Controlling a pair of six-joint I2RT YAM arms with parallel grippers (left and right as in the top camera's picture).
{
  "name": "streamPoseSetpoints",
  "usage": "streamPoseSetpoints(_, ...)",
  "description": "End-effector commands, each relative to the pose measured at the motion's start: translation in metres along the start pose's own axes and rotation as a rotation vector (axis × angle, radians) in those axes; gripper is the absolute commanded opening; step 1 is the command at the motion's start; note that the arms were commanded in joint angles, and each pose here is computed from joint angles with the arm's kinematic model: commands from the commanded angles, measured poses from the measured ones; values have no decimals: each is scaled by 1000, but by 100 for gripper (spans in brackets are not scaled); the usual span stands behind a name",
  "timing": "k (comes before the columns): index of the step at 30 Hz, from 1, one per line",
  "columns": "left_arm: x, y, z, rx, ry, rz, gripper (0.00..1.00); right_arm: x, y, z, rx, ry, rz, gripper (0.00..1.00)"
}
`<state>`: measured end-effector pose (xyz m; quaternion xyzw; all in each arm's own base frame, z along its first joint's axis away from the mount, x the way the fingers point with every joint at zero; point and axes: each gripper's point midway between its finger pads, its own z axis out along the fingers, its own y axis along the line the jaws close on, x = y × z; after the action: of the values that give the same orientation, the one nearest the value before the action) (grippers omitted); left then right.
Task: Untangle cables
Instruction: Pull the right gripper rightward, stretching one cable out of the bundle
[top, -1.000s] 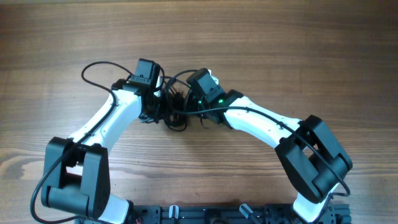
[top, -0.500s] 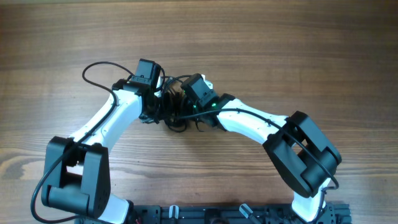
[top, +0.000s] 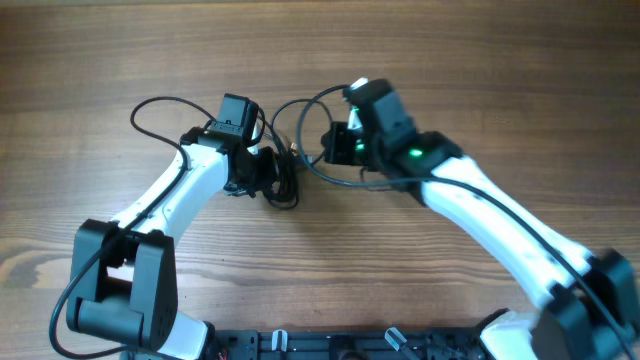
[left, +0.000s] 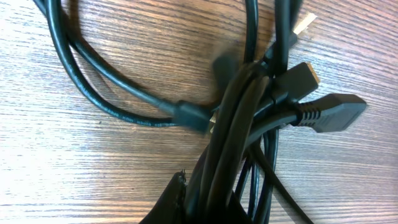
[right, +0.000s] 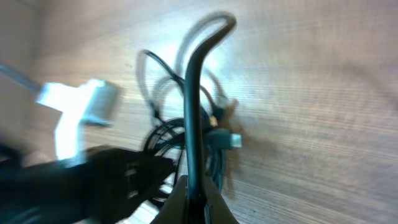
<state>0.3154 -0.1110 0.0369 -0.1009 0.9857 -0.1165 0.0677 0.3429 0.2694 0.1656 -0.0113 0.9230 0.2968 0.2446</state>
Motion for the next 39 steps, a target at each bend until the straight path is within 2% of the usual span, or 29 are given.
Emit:
streamPoseSetpoints(1, -3, 12, 3, -60, -17, 4, 4, -27, -4, -40, 8, -106, -94, 4)
streamPoseSetpoints(6, -5, 16, 3, -88, -31, 5, 4, -48, -54, -63, 203, -195, -35, 4)
streamPoseSetpoints(12, -9, 24, 2, -130, -54, 5, 4, -57, -136, -94, 550, -255, 47, 4)
streamPoseSetpoints(19, -16, 20, 2, -116, -80, 8, 4, -51, -172, -112, 681, -236, 98, 4)
streamPoseSetpoints(26, -18, 19, 2, -111, -91, 9, 4, -45, -219, -146, 940, -275, 179, 4)
streamPoseSetpoints(37, -42, 13, -1, -94, -190, 12, 4, -38, -273, -185, 1072, -284, 344, 4)
streamPoseSetpoints(39, -49, 8, -2, -77, -221, 15, 4, -36, -278, -186, 1055, -270, 374, 8)
